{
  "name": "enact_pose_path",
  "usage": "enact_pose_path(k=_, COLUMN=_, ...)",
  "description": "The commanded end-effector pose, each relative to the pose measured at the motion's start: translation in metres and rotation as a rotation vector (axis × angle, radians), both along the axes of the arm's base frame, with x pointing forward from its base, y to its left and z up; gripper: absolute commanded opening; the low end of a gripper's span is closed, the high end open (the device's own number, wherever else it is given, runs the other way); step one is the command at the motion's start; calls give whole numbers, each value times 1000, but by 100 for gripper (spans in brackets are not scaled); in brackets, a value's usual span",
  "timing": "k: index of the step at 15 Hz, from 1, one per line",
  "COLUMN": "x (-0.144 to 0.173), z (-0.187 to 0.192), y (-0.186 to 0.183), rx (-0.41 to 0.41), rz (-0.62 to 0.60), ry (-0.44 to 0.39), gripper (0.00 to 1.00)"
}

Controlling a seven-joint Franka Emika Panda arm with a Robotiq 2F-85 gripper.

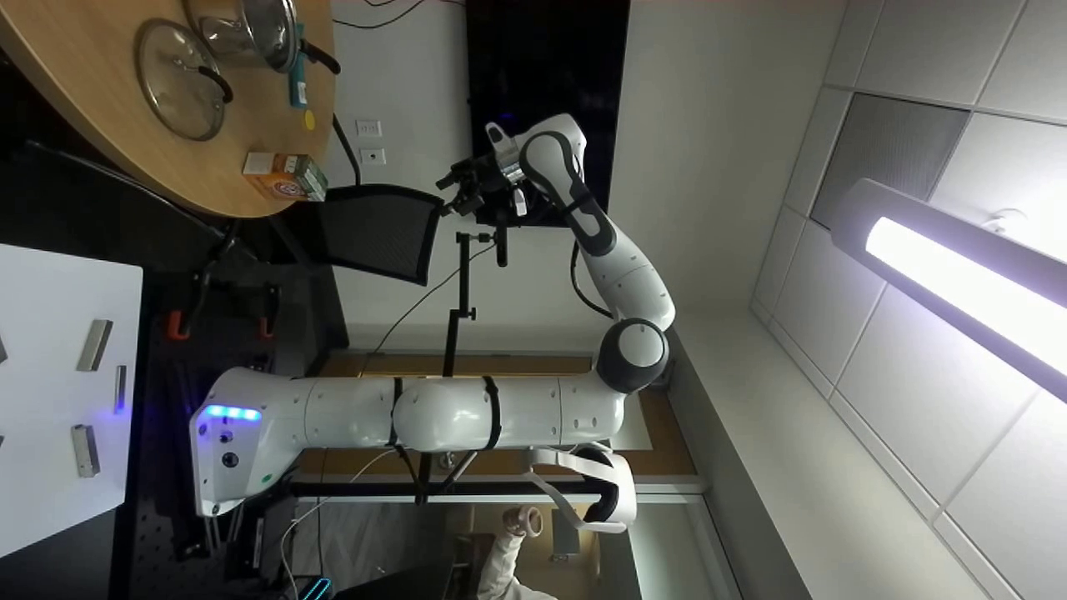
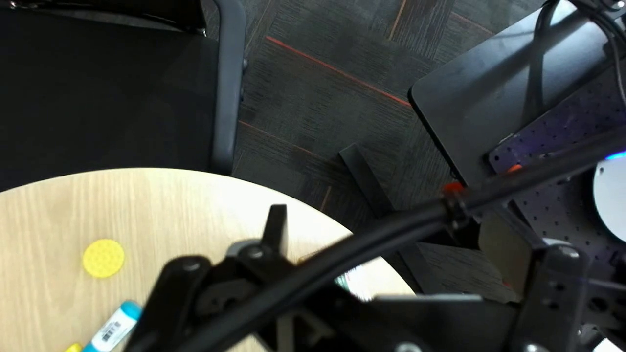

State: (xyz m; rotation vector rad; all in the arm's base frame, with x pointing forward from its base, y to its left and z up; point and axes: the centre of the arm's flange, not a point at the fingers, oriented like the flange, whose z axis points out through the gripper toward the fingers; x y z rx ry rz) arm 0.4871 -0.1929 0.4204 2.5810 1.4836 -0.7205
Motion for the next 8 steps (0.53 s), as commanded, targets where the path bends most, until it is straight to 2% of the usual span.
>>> enact_pose_path(k=1, x=-4, z=-8, y=10, rx=4, rz=15, ry=12, gripper=100)
enact_pose_path(k=8, x=-17, z=-40, y=60, rx=-2, rz=112, ry=55, gripper=100)
